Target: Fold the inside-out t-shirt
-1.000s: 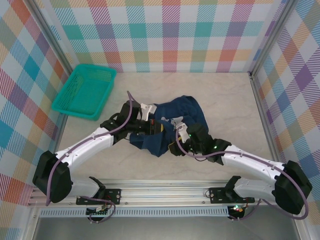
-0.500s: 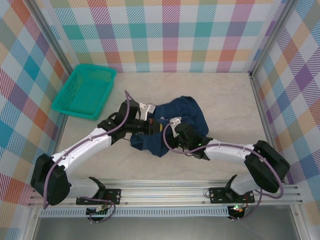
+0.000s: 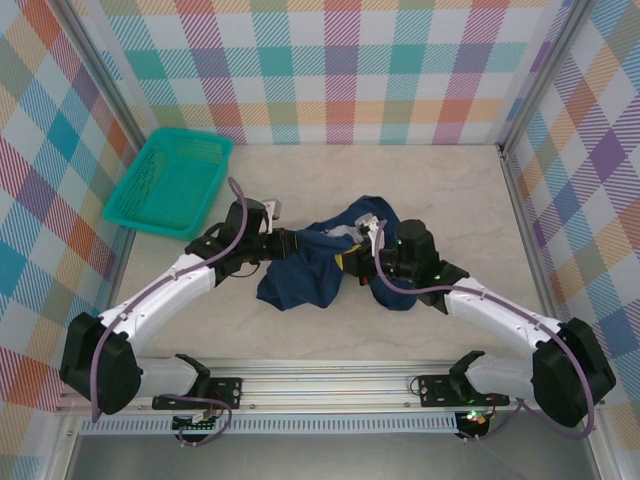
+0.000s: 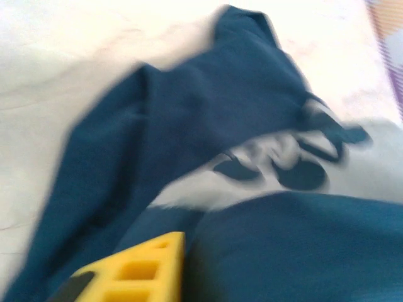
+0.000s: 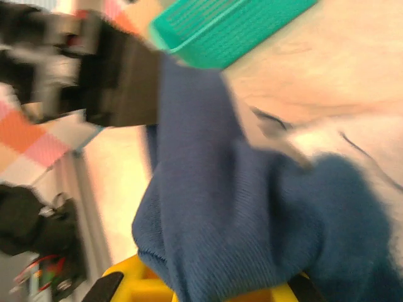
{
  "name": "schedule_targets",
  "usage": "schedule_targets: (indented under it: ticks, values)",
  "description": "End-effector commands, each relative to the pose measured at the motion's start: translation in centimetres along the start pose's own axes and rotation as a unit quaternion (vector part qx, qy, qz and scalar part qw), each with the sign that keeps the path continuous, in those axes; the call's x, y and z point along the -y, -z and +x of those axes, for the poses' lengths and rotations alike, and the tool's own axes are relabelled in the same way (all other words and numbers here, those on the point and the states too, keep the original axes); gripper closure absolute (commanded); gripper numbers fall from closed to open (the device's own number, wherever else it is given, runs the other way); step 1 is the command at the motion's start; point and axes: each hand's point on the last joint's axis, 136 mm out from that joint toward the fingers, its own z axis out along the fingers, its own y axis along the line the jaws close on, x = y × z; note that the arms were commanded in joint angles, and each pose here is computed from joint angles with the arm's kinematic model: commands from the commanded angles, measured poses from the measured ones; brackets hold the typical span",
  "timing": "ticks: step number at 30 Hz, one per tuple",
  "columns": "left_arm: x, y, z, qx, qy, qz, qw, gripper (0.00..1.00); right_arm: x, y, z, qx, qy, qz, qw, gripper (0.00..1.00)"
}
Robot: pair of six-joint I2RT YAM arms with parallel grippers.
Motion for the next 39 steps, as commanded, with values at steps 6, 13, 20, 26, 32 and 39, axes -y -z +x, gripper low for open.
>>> schedule_targets:
  ticks: [6,13,20,26,32,39]
  values:
    - [-1.0,2.5,1.4,0.034,-0.090,-0.067,0.993,0.42,-0.2,0.3,-1.3,-0.002,-0.106,-0.079,0.991,1.00]
    - [4.3,4.3,5.3,0.016,-0.127,0.070,0.989,0.39,0.7,-0.5,-1.1,-0.012,-0.114,-0.070,0.991,1.00]
    - [6.6,1.0,6.2,-0.030,-0.104,0.118,0.987,0.50,0.8,-0.4,-1.2,-0.010,-0.110,-0.064,0.992,1.00]
    - [7.4,-1.7,5.8,-0.039,-0.100,0.124,0.986,0.57,1.0,-0.2,-0.8,-0.011,-0.110,-0.059,0.992,1.00]
    - [7.8,-2.2,4.6,-0.021,-0.095,0.135,0.986,0.89,1.4,0.4,0.0,-0.016,-0.096,-0.034,0.995,1.00]
    - [9.5,5.5,0.8,0.061,-0.064,0.277,0.957,1.00,5.0,3.9,0.0,-0.032,-0.045,0.135,0.989,1.00]
